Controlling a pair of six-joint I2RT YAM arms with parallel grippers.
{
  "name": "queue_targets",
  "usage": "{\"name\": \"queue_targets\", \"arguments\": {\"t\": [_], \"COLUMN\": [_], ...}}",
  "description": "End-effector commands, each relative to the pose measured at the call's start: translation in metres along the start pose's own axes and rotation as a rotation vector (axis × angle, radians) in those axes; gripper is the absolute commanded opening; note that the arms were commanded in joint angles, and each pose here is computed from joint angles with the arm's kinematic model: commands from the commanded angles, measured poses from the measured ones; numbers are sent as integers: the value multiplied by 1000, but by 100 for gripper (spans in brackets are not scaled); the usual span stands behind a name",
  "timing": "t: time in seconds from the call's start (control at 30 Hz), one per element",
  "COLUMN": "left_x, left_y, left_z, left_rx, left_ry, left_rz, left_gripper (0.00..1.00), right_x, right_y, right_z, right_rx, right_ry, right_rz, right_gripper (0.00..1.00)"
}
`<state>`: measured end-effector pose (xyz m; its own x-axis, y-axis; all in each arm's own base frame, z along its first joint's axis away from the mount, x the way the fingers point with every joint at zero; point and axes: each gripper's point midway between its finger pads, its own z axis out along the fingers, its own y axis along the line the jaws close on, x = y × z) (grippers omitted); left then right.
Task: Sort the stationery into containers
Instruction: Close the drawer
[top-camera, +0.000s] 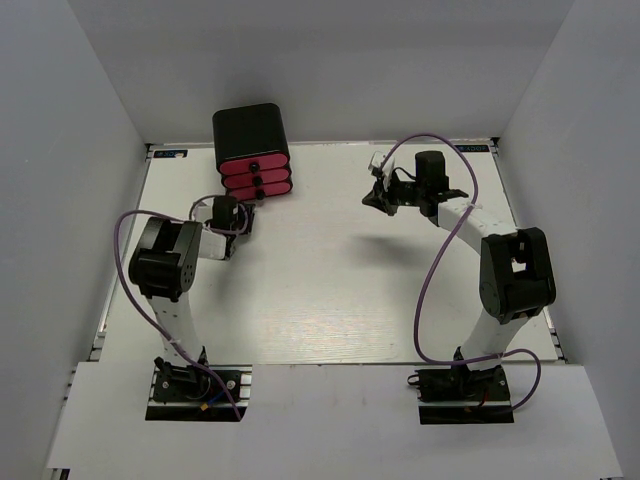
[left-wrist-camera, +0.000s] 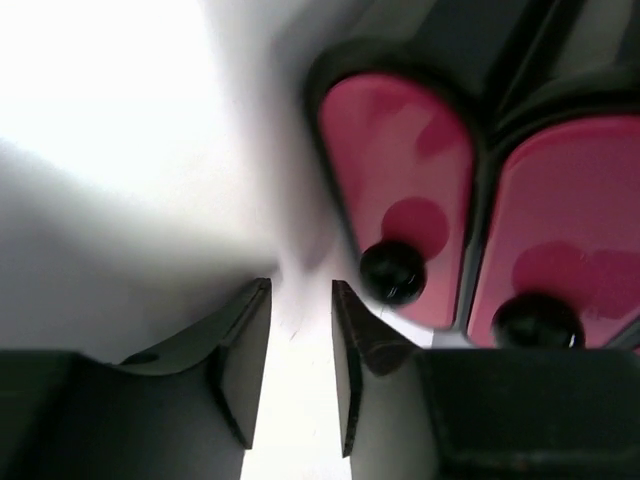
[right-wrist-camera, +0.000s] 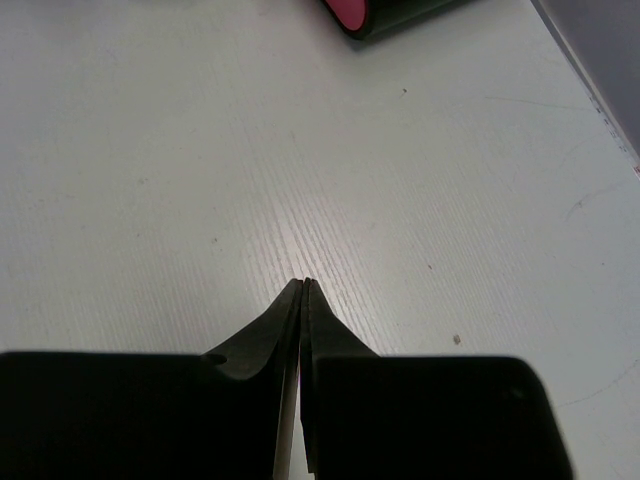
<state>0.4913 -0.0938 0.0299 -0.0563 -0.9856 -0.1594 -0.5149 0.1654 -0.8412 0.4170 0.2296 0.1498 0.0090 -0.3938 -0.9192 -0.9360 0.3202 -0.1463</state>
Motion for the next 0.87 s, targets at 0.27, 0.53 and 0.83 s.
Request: {"name": "queue_targets", "arguments": {"t": [0.27,0.53,0.83], "left_x": [17,11,-22], "left_y": [55,-37,-74], "left_z": [-115,-206,-273], "left_rx": [6,408,530], "left_ry": [188,179,4], "left_rz": [311,711,884], "left_gripper": [41,100,100], "right_x": [-2,-6,-3], "right_y": [14,-9,-29], "right_z": [-12,-19,-39], "right_rx": [-30,167,364], "right_ry": [29,72,75], "right_rz": [51,357,434], "right_gripper": [90,90,90]}}
